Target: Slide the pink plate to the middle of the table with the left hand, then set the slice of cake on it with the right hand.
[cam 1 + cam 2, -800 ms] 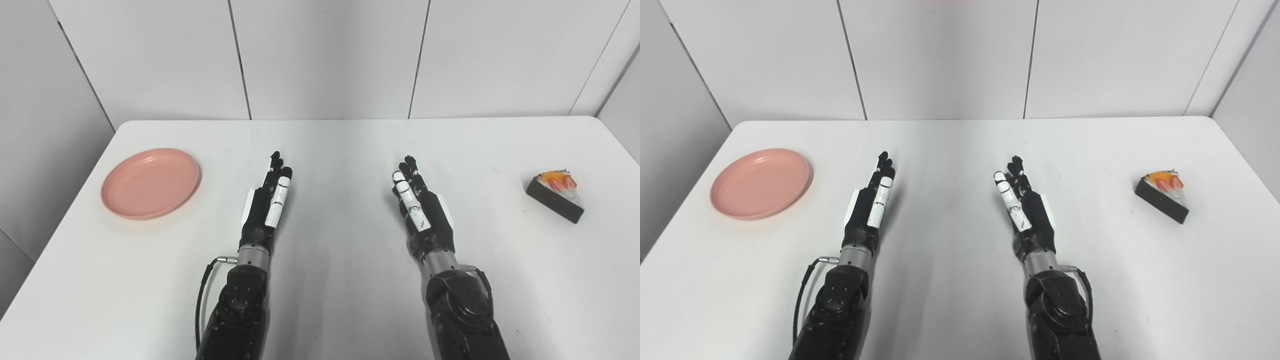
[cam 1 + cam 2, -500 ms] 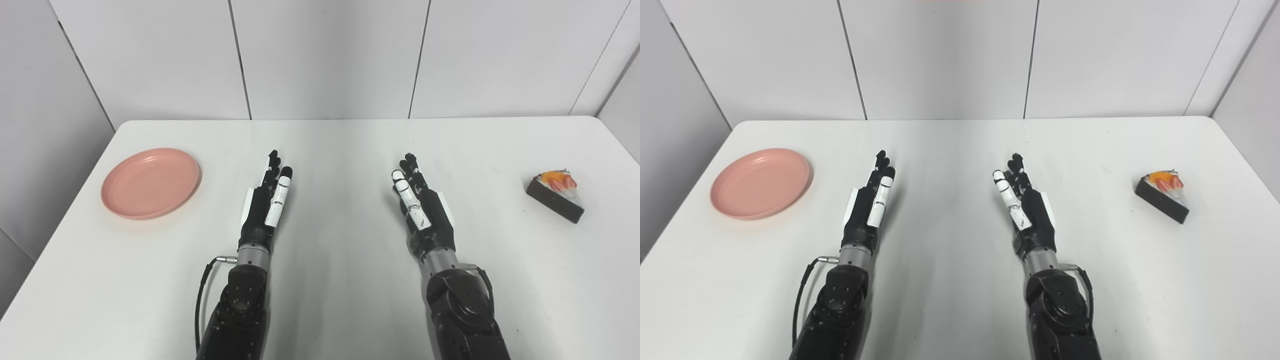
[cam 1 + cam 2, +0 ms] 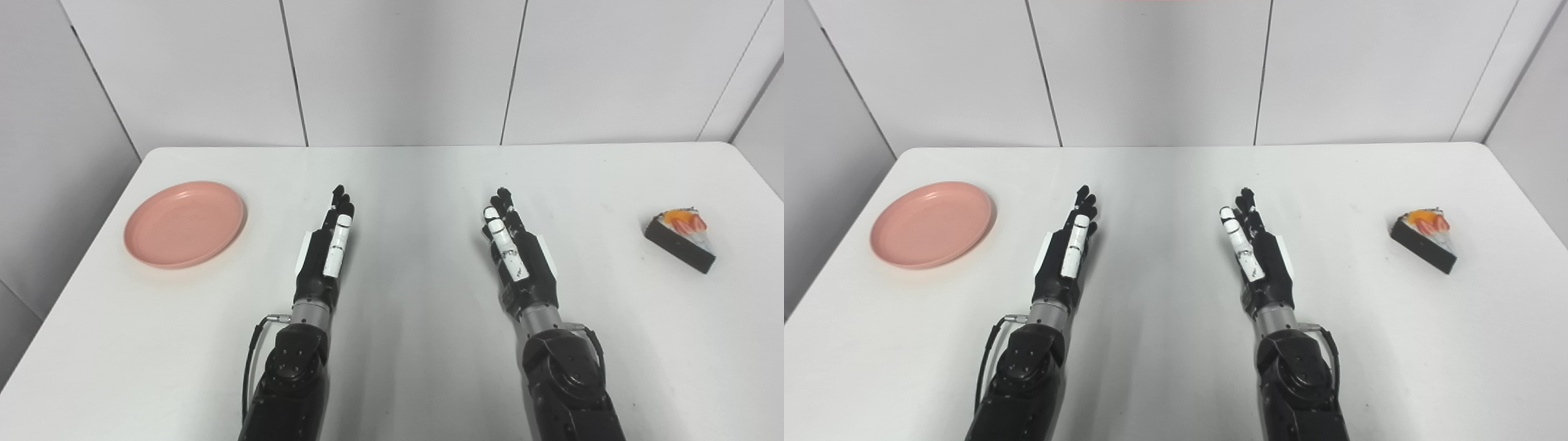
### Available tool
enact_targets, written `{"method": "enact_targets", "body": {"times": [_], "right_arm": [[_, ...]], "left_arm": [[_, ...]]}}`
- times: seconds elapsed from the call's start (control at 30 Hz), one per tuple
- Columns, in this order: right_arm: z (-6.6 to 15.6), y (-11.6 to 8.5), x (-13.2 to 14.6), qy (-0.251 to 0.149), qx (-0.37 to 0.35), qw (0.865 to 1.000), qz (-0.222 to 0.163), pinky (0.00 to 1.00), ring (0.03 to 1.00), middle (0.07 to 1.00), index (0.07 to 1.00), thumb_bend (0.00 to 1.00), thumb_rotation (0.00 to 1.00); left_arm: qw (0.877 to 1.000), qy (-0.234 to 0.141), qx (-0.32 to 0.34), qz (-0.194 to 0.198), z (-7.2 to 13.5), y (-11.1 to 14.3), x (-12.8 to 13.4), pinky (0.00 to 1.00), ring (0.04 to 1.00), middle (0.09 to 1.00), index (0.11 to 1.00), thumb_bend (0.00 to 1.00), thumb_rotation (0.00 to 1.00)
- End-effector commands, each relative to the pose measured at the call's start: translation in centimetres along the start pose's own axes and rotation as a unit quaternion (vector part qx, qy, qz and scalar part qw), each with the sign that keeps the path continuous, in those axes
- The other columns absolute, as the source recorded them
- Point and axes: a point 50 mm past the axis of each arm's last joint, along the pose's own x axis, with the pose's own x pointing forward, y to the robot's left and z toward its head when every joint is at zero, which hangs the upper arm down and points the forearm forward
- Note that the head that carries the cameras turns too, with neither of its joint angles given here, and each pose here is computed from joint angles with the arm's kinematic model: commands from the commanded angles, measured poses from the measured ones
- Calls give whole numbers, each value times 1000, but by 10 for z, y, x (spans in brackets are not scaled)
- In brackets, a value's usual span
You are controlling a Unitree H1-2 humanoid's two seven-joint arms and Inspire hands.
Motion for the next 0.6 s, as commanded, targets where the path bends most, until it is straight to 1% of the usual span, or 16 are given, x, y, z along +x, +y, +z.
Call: {"method": "enact_targets", "body": {"times": [0.0, 0.03, 0.07, 0.1, 0.2, 0.27, 0.3, 0.37, 0.47, 0.53, 0.57], "right_arm": [[22, 8, 13, -40, -15, 999, 21, 1000, 1000, 1000, 1000, 745, 793], [22, 8, 13, -38, -24, 999, 21, 1000, 1000, 1000, 1000, 755, 837], [22, 7, 13, -36, -30, 999, 22, 1000, 1000, 1000, 1000, 760, 861], [22, 7, 13, -35, -33, 999, 23, 1000, 1000, 1000, 1000, 742, 888], [22, 6, 13, -29, -38, 999, 25, 1000, 1000, 1000, 1000, 735, 933], [22, 6, 13, -31, -44, 998, 26, 1000, 1000, 1000, 1000, 709, 958], [22, 6, 13, -29, -34, 999, 27, 1000, 1000, 1000, 1000, 707, 960], [21, 6, 13, -26, -18, 999, 29, 1000, 1000, 1000, 1000, 706, 921], [21, 6, 14, -27, -12, 999, 26, 1000, 1000, 1000, 1000, 708, 887], [19, 4, 13, -34, -22, 999, 23, 1000, 1000, 1000, 1000, 698, 884], [19, 3, 12, -38, -36, 998, 22, 1000, 1000, 1000, 1000, 679, 900]], "left_arm": [[999, -39, -3, -13, 19, -3, 11, 1000, 1000, 1000, 1000, 589, 1000], [999, -38, -4, -13, 19, -3, 11, 1000, 1000, 1000, 1000, 584, 1000], [999, -37, -5, -16, 19, -4, 10, 1000, 1000, 1000, 1000, 582, 1000], [999, -36, -6, -18, 20, -4, 10, 1000, 1000, 1000, 1000, 589, 1000], [999, -30, -10, -26, 20, -3, 9, 1000, 1000, 1000, 1000, 611, 1000], [999, -33, -12, -26, 20, -4, 9, 1000, 1000, 1000, 1000, 599, 1000], [999, -33, -6, -27, 20, -4, 9, 1000, 1000, 1000, 1000, 598, 1000], [999, -27, -2, -28, 21, -3, 8, 1000, 1000, 1000, 1000, 592, 1000], [999, -22, -7, -30, 22, -3, 7, 1000, 1000, 1000, 1000, 594, 1000], [999, -31, -14, -33, 19, -5, 9, 1000, 1000, 1000, 1000, 591, 1000], [999, -37, -14, -27, 18, -6, 10, 1000, 1000, 1000, 1000, 595, 1000]]}}
